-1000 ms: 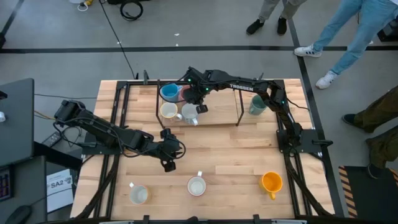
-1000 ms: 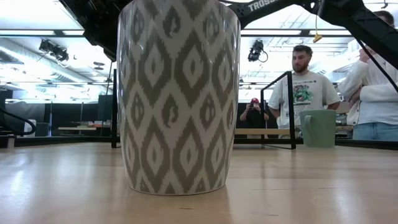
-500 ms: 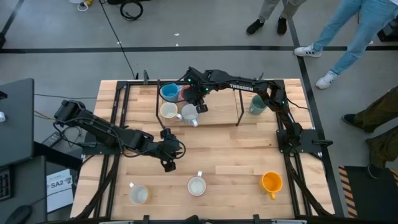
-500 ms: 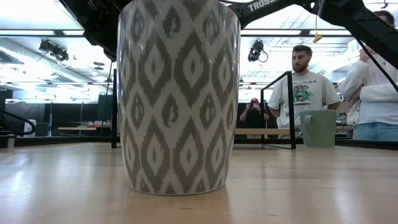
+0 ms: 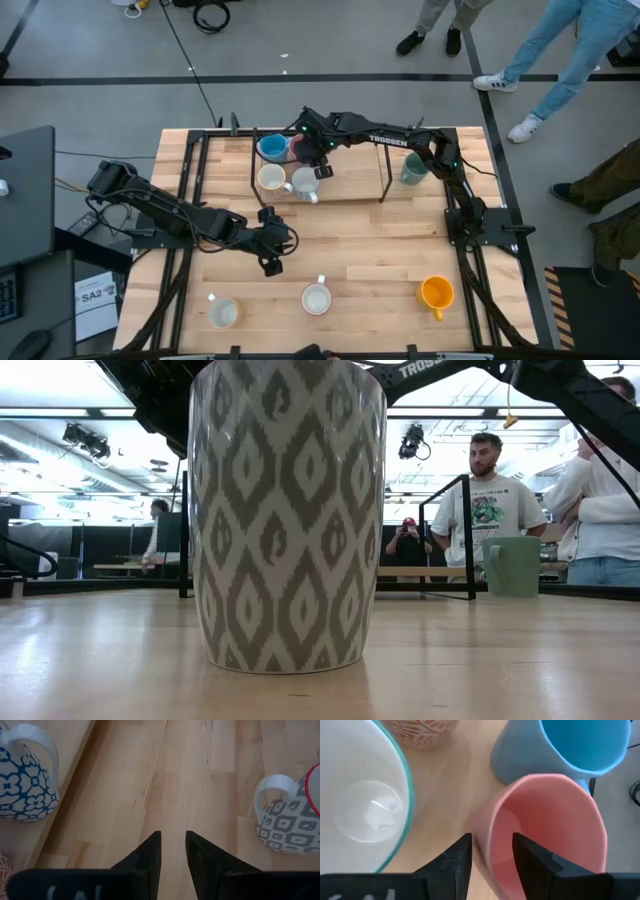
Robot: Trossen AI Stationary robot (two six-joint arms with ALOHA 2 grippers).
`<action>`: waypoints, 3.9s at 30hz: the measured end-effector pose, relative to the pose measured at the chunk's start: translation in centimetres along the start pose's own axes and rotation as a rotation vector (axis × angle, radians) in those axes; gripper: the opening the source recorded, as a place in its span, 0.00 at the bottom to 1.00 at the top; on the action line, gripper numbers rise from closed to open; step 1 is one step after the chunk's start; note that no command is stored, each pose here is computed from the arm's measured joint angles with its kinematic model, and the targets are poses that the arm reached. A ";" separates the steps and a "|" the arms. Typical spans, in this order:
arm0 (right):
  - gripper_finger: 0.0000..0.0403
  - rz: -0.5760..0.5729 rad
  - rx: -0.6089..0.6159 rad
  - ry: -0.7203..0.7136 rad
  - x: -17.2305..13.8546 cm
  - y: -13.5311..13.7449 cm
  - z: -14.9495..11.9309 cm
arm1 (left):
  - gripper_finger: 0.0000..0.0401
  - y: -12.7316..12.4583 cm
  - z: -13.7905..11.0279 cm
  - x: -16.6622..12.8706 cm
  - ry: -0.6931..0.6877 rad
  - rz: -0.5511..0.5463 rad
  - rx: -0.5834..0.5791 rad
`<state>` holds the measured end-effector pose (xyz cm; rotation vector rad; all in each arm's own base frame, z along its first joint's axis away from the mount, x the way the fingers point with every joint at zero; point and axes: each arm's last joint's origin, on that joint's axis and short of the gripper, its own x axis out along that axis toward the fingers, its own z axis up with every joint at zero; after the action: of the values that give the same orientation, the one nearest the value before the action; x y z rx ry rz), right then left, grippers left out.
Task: Place coffee mugs
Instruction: Put the pink mug on the shelf, then adjust the blue patterned mug on the shelf
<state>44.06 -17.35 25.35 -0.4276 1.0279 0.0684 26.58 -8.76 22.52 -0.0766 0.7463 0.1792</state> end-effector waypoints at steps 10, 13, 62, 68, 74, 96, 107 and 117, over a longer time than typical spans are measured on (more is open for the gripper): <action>0.36 0.035 -0.020 -0.028 0.1 0.9 0.8 | 0.24 0.0 0.0 0.0 0.000 0.000 0.000; 0.36 0.035 -0.020 -0.028 0.0 0.9 0.8 | 0.24 0.0 0.0 0.0 0.000 0.000 0.000; 0.36 0.038 -0.020 0.054 -4.4 0.5 1.0 | 0.24 0.0 0.0 0.0 -0.004 -0.002 -0.002; 0.36 0.059 -0.009 0.077 -6.7 0.4 1.5 | 0.24 0.0 0.0 0.0 -0.004 -0.002 -0.002; 0.36 0.094 0.135 0.108 -9.4 1.7 2.7 | 0.24 0.0 0.0 0.0 -0.004 -0.002 -0.002; 0.36 0.302 0.046 0.018 -9.8 11.7 9.0 | 0.24 0.0 0.0 0.0 -0.004 -0.002 -0.002; 0.36 0.296 0.096 0.052 -5.8 11.5 7.6 | 0.24 0.0 0.0 0.0 -0.005 -0.002 -0.002; 0.36 0.275 0.141 0.063 -5.0 9.5 6.4 | 0.24 0.0 0.0 0.0 -0.005 -0.002 -0.003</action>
<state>44.22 -5.50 29.41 -0.1595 1.1414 0.2283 26.62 -8.77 22.54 -0.0794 0.7408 0.1781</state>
